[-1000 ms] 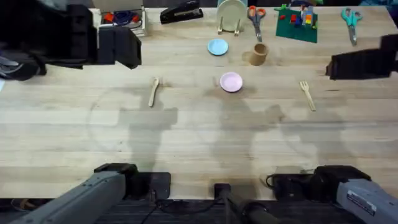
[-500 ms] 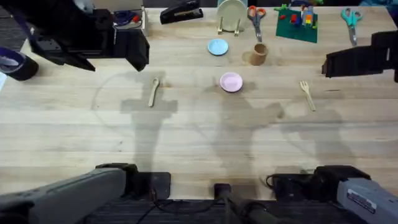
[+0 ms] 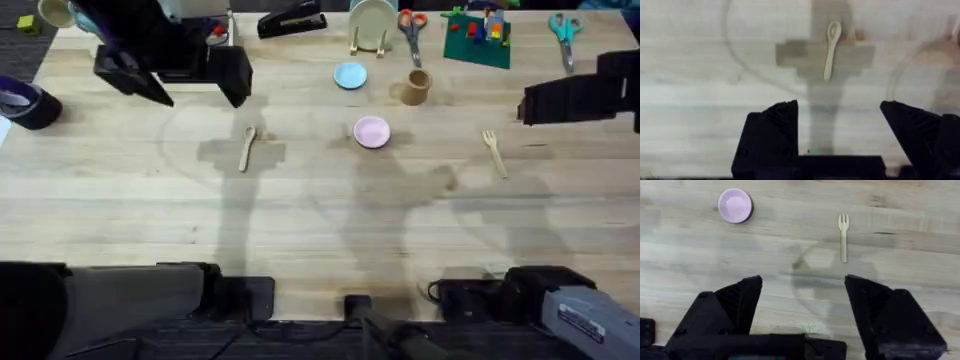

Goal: Pick up a utensil and set it on the pink plate, then put the other utensil in the container.

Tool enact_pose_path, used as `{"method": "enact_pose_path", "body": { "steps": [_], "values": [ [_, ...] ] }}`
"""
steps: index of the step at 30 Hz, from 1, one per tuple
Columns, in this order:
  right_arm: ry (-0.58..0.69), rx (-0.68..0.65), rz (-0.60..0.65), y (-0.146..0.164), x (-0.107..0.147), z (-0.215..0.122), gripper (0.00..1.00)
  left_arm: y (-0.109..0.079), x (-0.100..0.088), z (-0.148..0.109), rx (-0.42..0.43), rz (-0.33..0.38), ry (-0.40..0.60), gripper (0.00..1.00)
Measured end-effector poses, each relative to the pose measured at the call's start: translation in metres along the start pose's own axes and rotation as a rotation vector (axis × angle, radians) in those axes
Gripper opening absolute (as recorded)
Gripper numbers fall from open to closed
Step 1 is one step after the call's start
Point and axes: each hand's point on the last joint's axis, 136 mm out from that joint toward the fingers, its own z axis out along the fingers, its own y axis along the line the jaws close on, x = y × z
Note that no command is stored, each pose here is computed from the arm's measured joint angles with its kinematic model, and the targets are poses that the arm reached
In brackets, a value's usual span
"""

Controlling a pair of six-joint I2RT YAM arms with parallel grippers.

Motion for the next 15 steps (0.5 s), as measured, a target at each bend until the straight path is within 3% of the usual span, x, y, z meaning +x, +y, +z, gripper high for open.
{"method": "enact_pose_path", "body": {
  "steps": [6, 15],
  "values": [
    [0.000, 0.000, 0.000, 0.000, 0.000, 0.000, 0.995, 0.000, -0.006, 0.041, 0.001, 0.045, -0.018, 0.996],
    [0.000, 0.000, 0.000, 0.000, 0.000, 0.000, 0.995, -0.005, 0.011, 0.107, 0.031, 0.100, 0.002, 0.994]
  ]
}}
